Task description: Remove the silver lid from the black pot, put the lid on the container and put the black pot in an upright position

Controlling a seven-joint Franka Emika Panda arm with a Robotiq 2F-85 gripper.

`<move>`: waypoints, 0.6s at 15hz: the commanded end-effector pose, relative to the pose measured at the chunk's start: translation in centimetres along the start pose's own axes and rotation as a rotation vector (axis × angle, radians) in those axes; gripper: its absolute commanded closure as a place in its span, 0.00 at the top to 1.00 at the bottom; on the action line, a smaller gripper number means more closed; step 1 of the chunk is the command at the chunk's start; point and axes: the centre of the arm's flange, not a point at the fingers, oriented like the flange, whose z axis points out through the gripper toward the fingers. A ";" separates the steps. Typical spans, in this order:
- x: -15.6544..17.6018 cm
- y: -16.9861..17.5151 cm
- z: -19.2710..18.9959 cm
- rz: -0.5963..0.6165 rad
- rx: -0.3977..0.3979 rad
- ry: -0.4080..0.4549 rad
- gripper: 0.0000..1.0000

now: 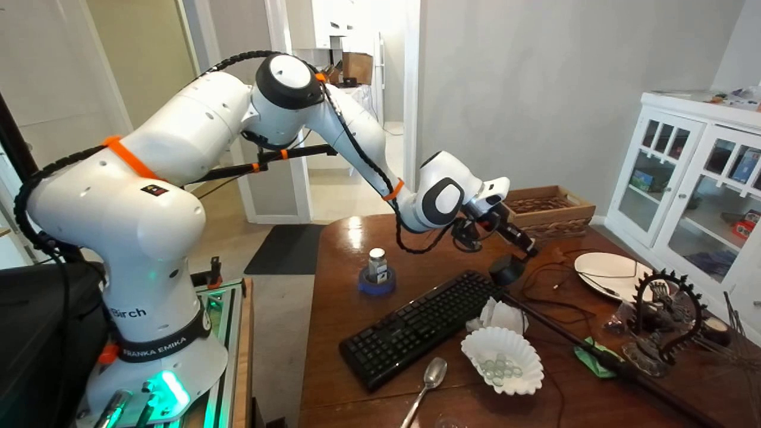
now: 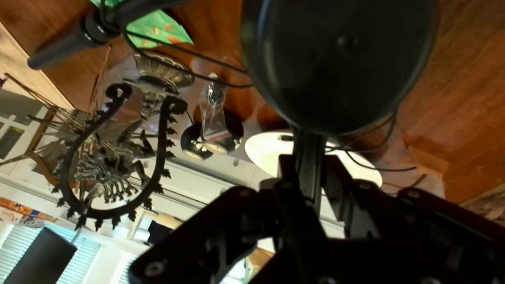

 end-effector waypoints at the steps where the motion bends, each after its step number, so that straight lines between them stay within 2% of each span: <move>1: -1.4 1.0 -0.5 0.014 -0.045 -0.103 0.06; 4: -2.0 1.6 0.0 0.028 -0.067 -0.117 0.06; 9: -3.2 2.6 0.8 -0.014 -0.129 -0.215 0.06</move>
